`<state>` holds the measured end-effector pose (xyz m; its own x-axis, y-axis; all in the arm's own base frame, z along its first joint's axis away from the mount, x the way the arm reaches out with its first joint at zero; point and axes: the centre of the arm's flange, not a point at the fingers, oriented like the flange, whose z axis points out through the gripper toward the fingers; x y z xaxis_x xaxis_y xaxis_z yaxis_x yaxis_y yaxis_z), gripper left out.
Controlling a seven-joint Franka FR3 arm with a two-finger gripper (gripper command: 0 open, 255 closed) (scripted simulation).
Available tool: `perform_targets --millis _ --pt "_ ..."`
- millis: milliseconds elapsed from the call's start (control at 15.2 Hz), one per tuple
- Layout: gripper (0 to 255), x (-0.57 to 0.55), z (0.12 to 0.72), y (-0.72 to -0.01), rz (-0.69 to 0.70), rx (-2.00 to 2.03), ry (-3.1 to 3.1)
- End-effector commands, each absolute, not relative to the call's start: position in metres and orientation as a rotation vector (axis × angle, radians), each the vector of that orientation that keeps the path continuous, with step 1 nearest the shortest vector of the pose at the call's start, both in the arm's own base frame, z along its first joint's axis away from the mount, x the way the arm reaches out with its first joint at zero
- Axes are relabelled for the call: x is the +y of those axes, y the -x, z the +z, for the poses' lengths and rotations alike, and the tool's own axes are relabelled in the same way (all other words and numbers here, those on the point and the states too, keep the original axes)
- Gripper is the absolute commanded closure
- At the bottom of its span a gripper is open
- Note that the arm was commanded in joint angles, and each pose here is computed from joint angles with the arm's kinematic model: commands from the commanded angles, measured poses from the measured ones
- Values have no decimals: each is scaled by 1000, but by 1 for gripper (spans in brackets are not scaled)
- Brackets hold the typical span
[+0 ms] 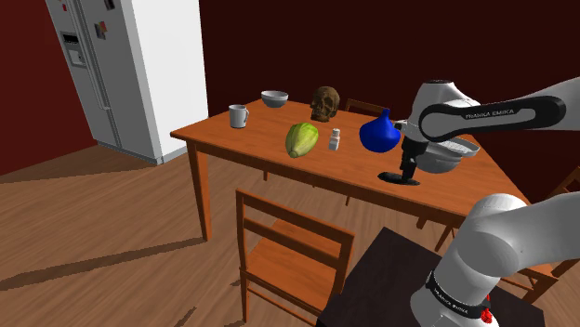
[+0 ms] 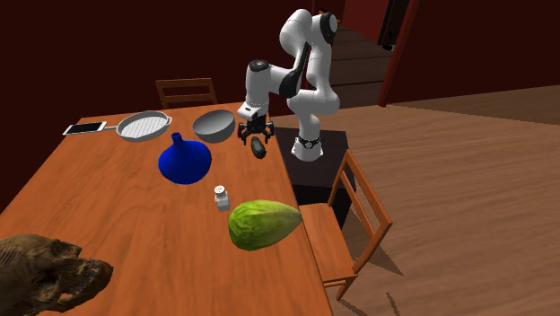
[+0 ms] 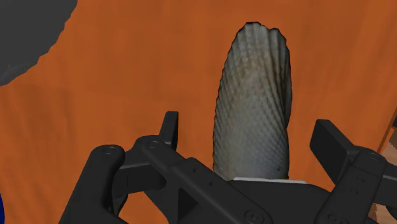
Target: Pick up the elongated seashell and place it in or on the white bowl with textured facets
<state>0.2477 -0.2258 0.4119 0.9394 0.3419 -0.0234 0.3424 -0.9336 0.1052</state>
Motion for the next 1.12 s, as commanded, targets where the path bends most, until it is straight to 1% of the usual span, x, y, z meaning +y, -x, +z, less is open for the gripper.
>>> perform_targets --millis 0,198,264,858,1056 --pt "0 -226 412 -248 -7 529 -2987" --pt "0 -226 412 -248 -7 529 -2987" --pt "255 -226 412 -248 -7 529 -2987" --pt "255 -226 412 -248 -7 529 -2987" --pt "255 -226 427 -248 -7 529 -2987"
